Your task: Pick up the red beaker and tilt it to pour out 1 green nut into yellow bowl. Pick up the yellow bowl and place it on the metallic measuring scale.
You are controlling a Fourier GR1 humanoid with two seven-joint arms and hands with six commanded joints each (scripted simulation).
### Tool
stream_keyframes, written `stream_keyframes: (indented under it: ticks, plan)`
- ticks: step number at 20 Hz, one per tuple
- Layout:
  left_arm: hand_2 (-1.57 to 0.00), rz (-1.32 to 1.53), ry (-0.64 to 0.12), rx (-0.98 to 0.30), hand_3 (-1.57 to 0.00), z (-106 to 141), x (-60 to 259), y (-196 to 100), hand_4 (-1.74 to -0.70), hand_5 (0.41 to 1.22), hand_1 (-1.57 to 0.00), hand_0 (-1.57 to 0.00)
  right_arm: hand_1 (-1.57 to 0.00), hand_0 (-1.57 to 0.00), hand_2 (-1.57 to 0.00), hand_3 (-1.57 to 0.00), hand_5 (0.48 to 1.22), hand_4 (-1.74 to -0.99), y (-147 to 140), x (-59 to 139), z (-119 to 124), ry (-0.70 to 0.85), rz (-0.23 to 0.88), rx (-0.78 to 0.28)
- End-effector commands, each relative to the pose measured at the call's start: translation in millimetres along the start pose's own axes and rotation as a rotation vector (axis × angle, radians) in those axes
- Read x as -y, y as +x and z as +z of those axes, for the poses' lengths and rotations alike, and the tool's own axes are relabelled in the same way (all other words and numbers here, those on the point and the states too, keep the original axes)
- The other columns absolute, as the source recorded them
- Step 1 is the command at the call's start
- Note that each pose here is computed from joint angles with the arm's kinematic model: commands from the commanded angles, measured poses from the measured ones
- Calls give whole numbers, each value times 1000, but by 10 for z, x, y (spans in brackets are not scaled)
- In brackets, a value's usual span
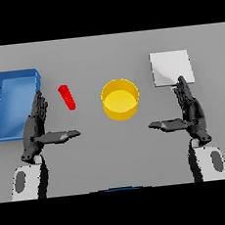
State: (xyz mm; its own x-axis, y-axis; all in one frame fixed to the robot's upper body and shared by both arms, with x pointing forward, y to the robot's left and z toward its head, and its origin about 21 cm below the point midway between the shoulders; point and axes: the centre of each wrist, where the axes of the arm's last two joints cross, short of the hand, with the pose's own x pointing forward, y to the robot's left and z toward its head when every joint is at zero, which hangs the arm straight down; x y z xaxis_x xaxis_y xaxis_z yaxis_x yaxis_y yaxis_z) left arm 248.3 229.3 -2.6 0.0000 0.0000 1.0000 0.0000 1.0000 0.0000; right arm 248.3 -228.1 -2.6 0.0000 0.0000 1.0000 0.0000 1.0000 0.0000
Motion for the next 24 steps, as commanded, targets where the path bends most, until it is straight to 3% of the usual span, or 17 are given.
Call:
stream_keyframes:
  ticks: [1,6,8,11,15,19,24]
  plan:
    - [1,0,2,1,1,2,-10,0,-1093,623,1,1,1,1,1,1,660,-1128,0,1,1,-1,0,0]
    - [1,-2,4,14,1,33,-70,19,-1093,623,1,1,1,1,1,1,660,-1128,-16,10,22,-1,-2,1]
    - [1,-113,-26,66,1,226,-64,53,-1094,620,1,1,1,1,1,1,663,-1128,5,-66,178,44,213,147]
    - [1,-162,-26,38,1,284,-65,108,-1096,615,1,1,1,1,1,1,668,-1126,63,-96,278,64,301,169]
    - [1,-197,-39,2,1,260,-31,86,-1090,612,1,1,1,1,1,1,658,-1121,61,-83,284,61,295,160]
    - [1,-221,-61,24,1,85,78,15,-1116,627,1,1,1,1,1,1,650,-1143,101,-104,269,44,294,152]
    - [1,-237,-47,18,1,-287,110,-76,-1153,636,1,1,1,1,1,1,661,-1204,108,-131,267,55,247,150]
